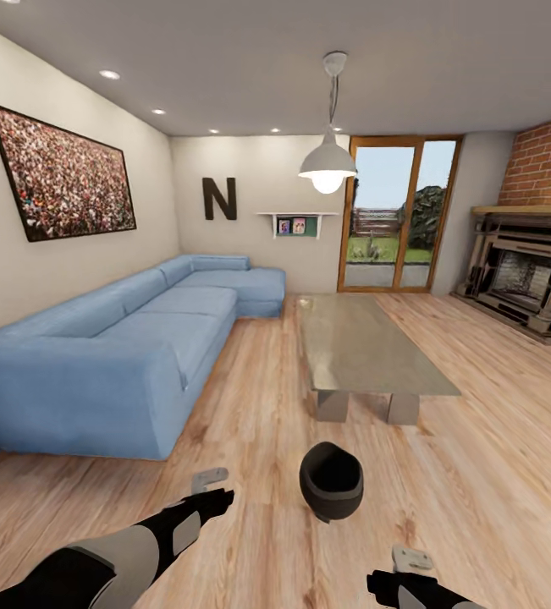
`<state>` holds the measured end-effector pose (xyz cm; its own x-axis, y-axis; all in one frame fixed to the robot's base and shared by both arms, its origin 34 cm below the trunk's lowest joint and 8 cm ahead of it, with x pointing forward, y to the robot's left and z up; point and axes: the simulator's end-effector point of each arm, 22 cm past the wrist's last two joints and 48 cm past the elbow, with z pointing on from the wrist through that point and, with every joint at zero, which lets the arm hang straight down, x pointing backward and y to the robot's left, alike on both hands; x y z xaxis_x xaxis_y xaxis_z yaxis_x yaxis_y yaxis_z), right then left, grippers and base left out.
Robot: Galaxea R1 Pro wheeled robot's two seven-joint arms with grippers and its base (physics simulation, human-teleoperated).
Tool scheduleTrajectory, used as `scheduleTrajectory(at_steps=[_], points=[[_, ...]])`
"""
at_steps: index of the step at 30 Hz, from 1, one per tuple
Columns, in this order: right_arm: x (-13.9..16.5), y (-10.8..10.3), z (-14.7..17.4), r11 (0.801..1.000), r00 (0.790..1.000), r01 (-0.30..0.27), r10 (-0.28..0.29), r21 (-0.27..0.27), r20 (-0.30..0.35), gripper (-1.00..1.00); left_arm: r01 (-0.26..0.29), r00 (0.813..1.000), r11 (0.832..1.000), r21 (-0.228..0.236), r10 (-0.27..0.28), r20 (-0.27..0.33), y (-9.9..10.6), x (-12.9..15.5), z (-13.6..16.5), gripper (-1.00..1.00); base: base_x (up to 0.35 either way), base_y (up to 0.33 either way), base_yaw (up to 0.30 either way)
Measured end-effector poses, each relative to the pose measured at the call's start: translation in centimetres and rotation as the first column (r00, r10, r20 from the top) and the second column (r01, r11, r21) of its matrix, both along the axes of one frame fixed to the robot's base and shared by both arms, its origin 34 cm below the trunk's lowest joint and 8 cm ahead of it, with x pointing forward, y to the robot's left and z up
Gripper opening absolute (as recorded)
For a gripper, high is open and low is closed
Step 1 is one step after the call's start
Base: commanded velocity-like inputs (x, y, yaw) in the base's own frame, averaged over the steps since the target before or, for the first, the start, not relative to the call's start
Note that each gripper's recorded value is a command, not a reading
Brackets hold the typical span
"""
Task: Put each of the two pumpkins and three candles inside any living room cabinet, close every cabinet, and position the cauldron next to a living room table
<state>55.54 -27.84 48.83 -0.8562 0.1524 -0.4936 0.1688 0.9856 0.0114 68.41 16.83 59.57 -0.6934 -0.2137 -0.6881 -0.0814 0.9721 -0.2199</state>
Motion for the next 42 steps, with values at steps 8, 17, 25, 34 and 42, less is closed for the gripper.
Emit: scheduleTrajectory(at_steps=[8, 17, 25, 34, 42], points=[[0.04, 0.00, 0.02, 1.000, 1.000, 0.000, 0.000, 0.000, 0.001, 1.00, 0.001, 1.000, 1.000, 0.000, -0.001, 0.000, -0.04, 0.00, 0.01, 1.00, 0.327, 0.101, -0.296], [-0.01, -0.03, -0.01, 1.000, 1.000, 0.001, -0.001, -0.001, 0.000, 1.00, 0.006, 1.000, 1.000, -0.003, -0.006, 0.001, -0.31, -0.01, 0.03, 1.00, 0.305, 0.195, -0.290], [0.01, 0.01, 0.00, 1.000, 1.000, 0.001, -0.001, -0.001, 0.000, 1.00, 0.009, 1.000, 1.000, -0.006, -0.009, 0.001, -0.58, -0.03, 0.06, 1.00, 0.296, 0.221, -0.089], [-0.01, -0.05, -0.05, 1.000, 1.000, 0.001, -0.001, -0.002, 0.000, 1.00, 0.010, 1.000, 1.000, -0.007, -0.010, 0.004, -0.65, 0.02, 0.07, 1.00, 0.112, 0.085, -0.003], [0.00, -0.02, -0.04, 1.000, 1.000, 0.002, -0.002, -0.001, -0.001, 1.00, 0.012, 1.000, 1.000, -0.007, -0.012, 0.004, -0.73, -0.01, 0.05, 1.00, 0.001, 0.001, -0.043]])
